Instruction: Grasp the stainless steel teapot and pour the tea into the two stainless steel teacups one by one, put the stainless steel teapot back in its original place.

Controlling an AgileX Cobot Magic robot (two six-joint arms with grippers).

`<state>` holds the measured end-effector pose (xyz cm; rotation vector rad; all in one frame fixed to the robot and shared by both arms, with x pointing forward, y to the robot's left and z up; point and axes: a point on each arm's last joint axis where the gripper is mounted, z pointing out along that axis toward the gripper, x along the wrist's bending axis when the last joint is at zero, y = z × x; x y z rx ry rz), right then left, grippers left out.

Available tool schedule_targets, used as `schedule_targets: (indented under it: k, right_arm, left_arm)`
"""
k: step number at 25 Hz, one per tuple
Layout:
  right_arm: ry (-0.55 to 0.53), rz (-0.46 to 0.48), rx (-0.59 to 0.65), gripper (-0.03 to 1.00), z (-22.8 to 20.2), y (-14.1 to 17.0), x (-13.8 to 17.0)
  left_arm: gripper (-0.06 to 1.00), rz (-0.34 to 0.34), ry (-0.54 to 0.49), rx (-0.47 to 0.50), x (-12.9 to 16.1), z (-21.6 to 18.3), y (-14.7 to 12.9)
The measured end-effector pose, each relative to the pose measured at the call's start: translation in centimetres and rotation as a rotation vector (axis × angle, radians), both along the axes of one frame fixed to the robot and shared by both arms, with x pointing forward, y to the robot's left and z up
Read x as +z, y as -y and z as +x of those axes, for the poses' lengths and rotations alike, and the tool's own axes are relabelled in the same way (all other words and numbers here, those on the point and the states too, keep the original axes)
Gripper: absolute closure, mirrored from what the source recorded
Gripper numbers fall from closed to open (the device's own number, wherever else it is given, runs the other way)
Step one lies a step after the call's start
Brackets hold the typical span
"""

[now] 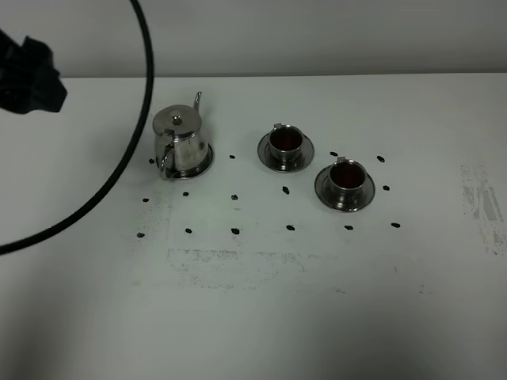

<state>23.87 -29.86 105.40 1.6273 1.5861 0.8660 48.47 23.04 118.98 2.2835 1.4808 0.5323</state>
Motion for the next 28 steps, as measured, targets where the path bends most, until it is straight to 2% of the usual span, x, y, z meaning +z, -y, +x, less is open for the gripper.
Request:
schedule_targets:
  k: [3,7,10,11,12,19,24,28]
  right_arm:
    - [0.000,0.000,0.000,0.73,0.0,0.0,0.0]
    - [0.000,0.000,0.000,0.73,0.0,0.0,0.0]
    - [0.000,0.000,0.000,0.73,0.0,0.0,0.0]
    - [0.000,0.000,0.000,0.73,0.0,0.0,0.0]
    - [0.000,0.000,0.000,0.73,0.0,0.0,0.0]
    - [0.000,0.000,0.000,0.73,0.0,0.0,0.0]
    - [0.000,0.000,0.000,0.73,0.0,0.0,0.0]
    - [0.000,0.000,0.000,0.73,0.0,0.0,0.0]
  left_arm:
    - [0.23,-0.013,0.031,0.059,0.2,-3.7,-1.4]
    - [0.23,-0.052,0.028,0.171,-1.8,-8.9,-3.3]
    - [0.23,-0.072,0.016,0.238,-4.3,-12.6,-4.6]
    - [0.23,-0.062,-0.004,0.263,-6.7,-14.6,-5.3]
    - [0.23,-0.065,-0.003,0.276,-7.8,-15.5,-5.6]
    - [0.23,-0.109,0.015,0.363,-13.4,-19.3,-7.0]
    - [0.23,-0.125,0.044,0.426,-15.6,-20.8,-7.5]
    - [0.23,-0.154,0.126,0.422,-15.9,-21.4,-7.6]
